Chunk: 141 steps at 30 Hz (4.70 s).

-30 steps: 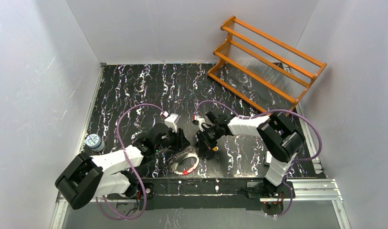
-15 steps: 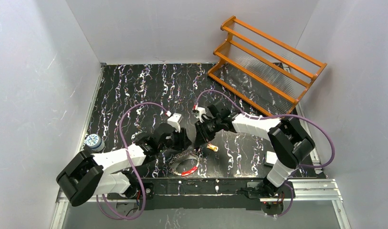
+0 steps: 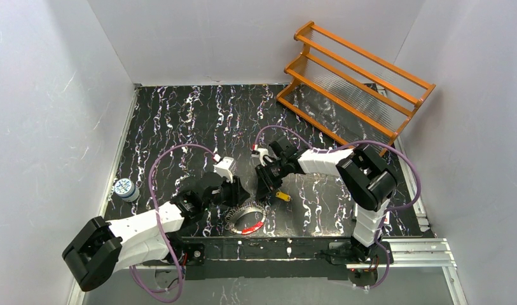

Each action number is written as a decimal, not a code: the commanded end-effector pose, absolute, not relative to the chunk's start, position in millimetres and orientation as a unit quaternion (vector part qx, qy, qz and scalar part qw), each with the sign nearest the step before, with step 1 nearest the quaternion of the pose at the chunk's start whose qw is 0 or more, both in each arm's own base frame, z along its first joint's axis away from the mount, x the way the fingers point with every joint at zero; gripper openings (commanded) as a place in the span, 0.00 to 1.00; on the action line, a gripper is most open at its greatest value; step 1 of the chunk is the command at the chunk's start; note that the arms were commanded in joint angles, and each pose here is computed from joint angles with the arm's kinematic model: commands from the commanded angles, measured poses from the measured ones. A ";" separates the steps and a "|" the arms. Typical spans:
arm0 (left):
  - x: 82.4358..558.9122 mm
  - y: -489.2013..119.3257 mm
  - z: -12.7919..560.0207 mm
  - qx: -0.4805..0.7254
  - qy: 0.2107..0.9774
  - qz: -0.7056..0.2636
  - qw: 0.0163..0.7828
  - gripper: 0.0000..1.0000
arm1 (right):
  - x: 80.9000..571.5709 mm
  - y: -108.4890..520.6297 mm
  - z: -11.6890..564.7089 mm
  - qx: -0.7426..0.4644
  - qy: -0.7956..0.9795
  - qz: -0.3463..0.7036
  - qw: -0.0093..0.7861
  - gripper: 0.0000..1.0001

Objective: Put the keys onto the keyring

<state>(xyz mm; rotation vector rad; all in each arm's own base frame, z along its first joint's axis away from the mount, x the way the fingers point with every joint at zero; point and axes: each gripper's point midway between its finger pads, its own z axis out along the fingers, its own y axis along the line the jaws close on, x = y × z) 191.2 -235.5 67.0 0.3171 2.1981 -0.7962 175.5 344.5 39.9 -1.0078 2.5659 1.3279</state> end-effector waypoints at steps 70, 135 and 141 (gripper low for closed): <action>185.2 -249.3 92.2 0.141 0.821 -0.341 0.435 0.35 | 153.2 341.5 46.1 -0.361 0.796 0.484 0.039 0.34; 184.3 -241.7 98.9 0.165 0.818 -0.322 0.447 0.36 | 160.6 356.0 67.0 -0.452 0.757 0.460 0.104 0.01; 184.4 -238.7 115.0 0.196 0.804 -0.313 0.466 0.35 | 159.8 357.3 107.2 -0.466 0.735 0.473 0.137 0.01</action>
